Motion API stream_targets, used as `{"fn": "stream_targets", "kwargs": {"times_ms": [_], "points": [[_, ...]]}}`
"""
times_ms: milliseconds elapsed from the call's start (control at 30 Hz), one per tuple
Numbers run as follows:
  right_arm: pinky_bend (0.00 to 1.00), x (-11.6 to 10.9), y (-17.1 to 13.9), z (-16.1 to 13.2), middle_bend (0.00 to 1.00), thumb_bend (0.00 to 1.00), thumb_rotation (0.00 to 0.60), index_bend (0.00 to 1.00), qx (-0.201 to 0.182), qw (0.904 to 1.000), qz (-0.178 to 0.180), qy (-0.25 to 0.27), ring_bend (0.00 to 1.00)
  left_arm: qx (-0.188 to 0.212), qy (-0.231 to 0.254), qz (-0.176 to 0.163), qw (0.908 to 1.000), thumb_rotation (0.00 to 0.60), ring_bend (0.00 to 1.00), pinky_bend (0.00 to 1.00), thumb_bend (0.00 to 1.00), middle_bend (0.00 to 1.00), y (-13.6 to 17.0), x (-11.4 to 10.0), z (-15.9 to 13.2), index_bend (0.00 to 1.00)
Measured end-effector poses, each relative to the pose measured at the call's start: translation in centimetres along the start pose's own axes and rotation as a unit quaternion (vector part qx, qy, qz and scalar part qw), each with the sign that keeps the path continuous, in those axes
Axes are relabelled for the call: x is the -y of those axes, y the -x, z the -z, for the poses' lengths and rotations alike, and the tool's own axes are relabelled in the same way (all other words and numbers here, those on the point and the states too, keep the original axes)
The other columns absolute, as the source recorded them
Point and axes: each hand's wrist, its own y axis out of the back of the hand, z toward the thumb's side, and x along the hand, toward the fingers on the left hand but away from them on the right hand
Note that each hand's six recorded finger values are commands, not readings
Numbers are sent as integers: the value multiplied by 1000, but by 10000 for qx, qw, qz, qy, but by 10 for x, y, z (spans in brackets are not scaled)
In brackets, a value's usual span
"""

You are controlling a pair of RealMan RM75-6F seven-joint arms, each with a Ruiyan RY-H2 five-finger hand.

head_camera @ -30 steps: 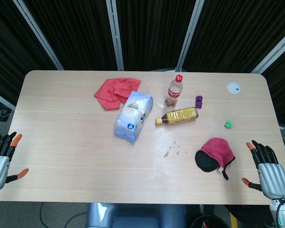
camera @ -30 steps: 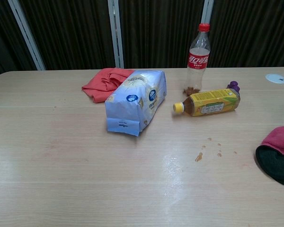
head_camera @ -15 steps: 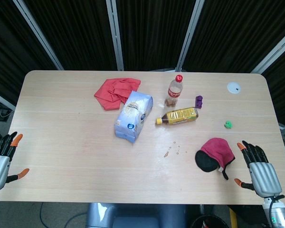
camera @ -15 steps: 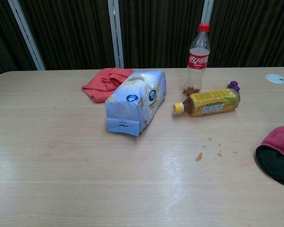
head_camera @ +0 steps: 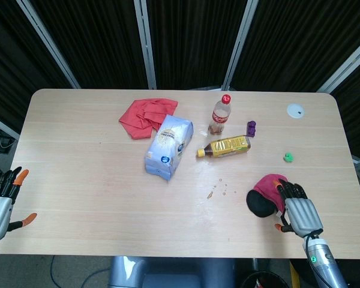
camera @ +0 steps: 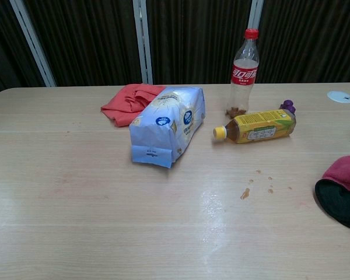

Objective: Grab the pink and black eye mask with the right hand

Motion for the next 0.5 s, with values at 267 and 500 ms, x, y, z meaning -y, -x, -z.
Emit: {"fn": "stream_targets", "kwargs": {"times_ms": [267,500], "points": [[2,22,23,-15,0,0,600,6,198,9996,-182,109,0,-1,-8,14,10000,600,0,0,0,0,-1,1,0,0],[2,38,40,-22,0,0,600,4,375,9986,-216,310,0,-20,4,39,10000,600,0,0,0,0,-2,2,1,0]]}}
